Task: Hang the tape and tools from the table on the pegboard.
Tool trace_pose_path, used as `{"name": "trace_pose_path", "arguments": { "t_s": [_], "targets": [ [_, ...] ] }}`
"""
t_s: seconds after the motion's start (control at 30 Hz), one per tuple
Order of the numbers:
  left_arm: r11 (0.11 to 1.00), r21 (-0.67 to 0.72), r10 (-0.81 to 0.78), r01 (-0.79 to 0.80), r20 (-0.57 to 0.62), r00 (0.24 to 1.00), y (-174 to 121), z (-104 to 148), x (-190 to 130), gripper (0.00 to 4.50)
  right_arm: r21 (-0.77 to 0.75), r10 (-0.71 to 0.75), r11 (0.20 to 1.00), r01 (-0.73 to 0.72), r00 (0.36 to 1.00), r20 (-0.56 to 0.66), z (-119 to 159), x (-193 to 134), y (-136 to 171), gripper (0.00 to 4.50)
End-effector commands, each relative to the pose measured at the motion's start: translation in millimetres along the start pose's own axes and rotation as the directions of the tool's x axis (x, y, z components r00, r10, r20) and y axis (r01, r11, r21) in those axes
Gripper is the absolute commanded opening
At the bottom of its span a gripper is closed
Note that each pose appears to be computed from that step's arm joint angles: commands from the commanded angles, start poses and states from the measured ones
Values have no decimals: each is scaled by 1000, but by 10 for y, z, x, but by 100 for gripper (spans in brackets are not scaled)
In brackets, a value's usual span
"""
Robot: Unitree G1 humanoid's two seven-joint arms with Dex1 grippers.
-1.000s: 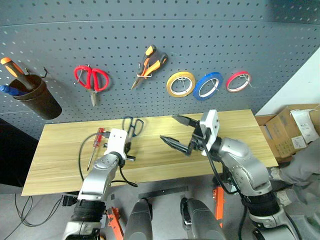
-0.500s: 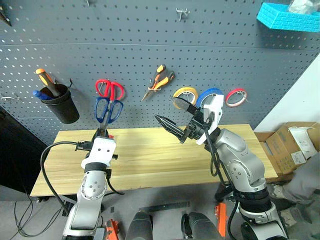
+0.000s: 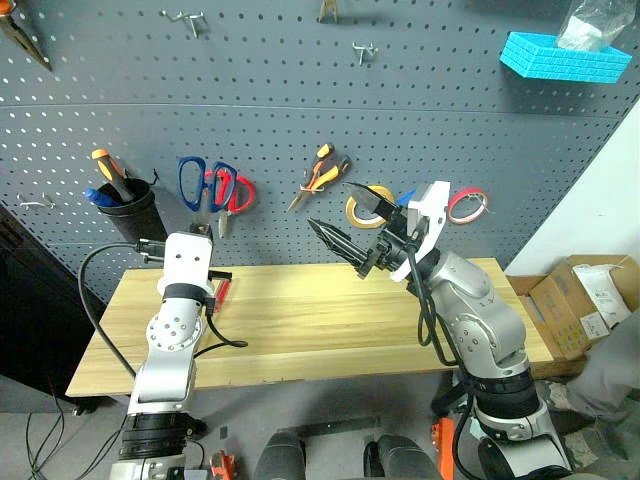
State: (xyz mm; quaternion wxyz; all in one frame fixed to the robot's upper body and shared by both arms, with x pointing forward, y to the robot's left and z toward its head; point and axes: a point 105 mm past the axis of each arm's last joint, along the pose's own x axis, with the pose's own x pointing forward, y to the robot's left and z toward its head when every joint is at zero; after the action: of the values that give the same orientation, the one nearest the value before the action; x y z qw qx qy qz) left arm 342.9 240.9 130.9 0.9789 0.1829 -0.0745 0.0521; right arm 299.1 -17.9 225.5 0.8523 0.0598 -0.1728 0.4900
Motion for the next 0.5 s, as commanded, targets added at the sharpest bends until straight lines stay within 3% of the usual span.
{"name": "trace_pose_path", "arguments": {
  "t_s": [0.03, 0.37, 0.5],
  "targets": [
    [997, -81, -13, 13, 5, 1000, 23, 48, 68, 46, -50, -21, 998, 23, 999, 44, 143, -6, -38, 450],
    [964, -239, -144, 116, -101, 984, -132, -153, 137, 46, -58, -42, 997, 44, 998, 37, 155, -20, -60, 450],
    [965, -238, -131, 110, -76, 988, -73, -80, 222, 174, -61, -45, 997, 47, 998, 32, 155, -25, -74, 450]
  ]
}}
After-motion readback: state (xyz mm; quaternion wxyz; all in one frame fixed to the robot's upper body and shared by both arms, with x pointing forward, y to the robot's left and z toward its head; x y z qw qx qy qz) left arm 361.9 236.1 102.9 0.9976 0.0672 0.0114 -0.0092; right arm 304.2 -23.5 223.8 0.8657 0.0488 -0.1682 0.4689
